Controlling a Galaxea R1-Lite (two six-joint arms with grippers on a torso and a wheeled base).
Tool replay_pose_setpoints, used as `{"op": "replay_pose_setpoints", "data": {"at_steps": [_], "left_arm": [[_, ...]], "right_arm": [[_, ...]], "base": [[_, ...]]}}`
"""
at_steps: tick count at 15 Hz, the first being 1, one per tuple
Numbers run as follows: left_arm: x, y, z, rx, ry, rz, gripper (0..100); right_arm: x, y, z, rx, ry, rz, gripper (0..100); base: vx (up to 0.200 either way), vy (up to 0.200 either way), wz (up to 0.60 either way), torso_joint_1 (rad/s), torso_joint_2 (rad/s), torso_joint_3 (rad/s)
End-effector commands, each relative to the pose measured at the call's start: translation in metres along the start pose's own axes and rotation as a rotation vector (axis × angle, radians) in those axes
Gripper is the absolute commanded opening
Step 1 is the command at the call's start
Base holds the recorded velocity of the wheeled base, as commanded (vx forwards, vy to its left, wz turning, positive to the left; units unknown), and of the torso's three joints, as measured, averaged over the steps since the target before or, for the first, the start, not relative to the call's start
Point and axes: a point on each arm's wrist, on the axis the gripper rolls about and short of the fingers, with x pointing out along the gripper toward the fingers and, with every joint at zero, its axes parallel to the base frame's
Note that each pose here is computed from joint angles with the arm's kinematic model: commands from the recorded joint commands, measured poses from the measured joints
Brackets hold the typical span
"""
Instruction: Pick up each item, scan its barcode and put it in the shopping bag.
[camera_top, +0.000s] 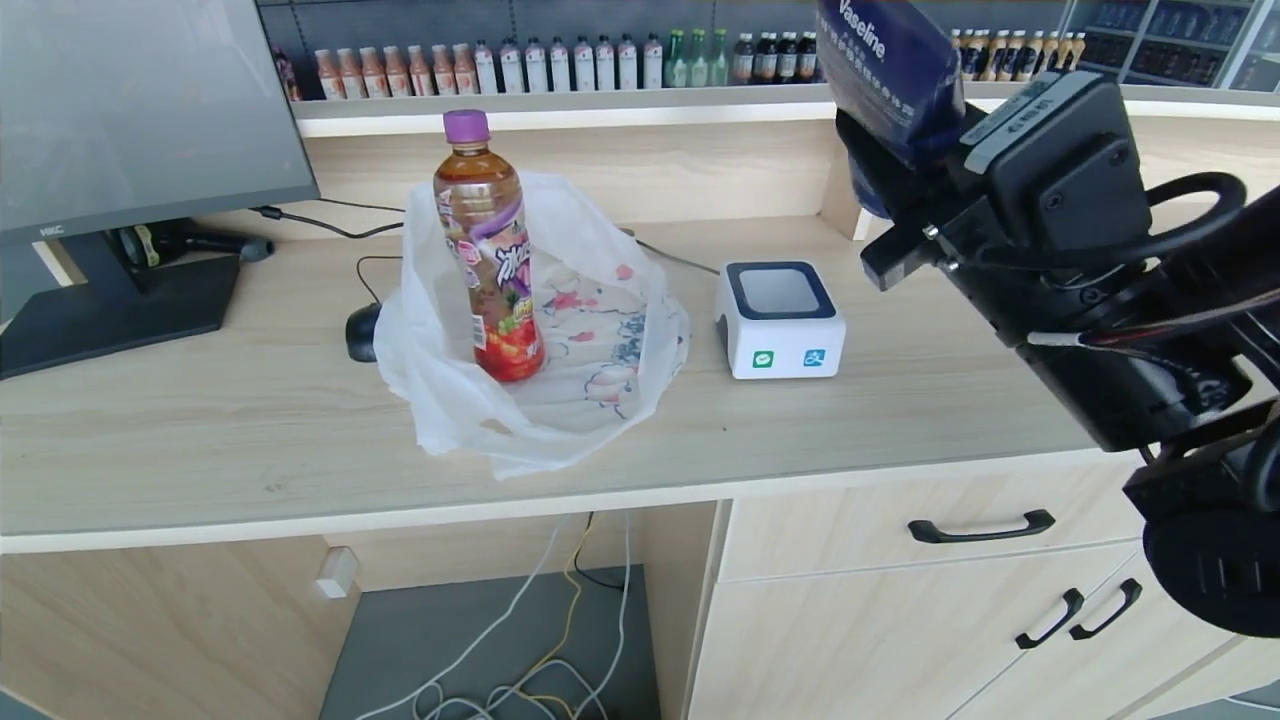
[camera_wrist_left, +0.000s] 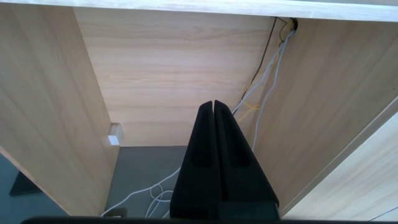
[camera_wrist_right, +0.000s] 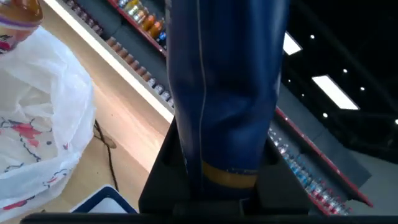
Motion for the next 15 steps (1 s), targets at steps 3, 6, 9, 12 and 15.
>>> {"op": "replay_pose_setpoints", "data": {"at_steps": [3,6,9,12,15], "left_arm": [[0.000,0.000,0.000,0.000,0.000,0.000,0],[0.000,0.000,0.000,0.000,0.000,0.000,0],[0.000,0.000,0.000,0.000,0.000,0.000,0],[0.000,0.000,0.000,0.000,0.000,0.000,0],[0.000,0.000,0.000,0.000,0.000,0.000,0]], "right_arm": [[0.002,0.010,-0.041,-0.168,-0.076,0.139,0],[-0.003,0.013,-0.066,-0.238,-0.132,0.230,0],[-0.005,0.020,-0.079,-0.276,-0.166,0.285,0],[-0.006,0.022,-0.092,-0.292,-0.172,0.314,0],[-0.003,0.026,-0.097,-0.315,-0.204,0.328,0]], "base": [[0.000,0.000,0.00,0.000,0.00,0.000],[0.000,0.000,0.00,0.000,0.00,0.000],[0.000,0.000,0.00,0.000,0.00,0.000],[0.000,0.000,0.00,0.000,0.00,0.000],[0.000,0.000,0.00,0.000,0.00,0.000]]}}
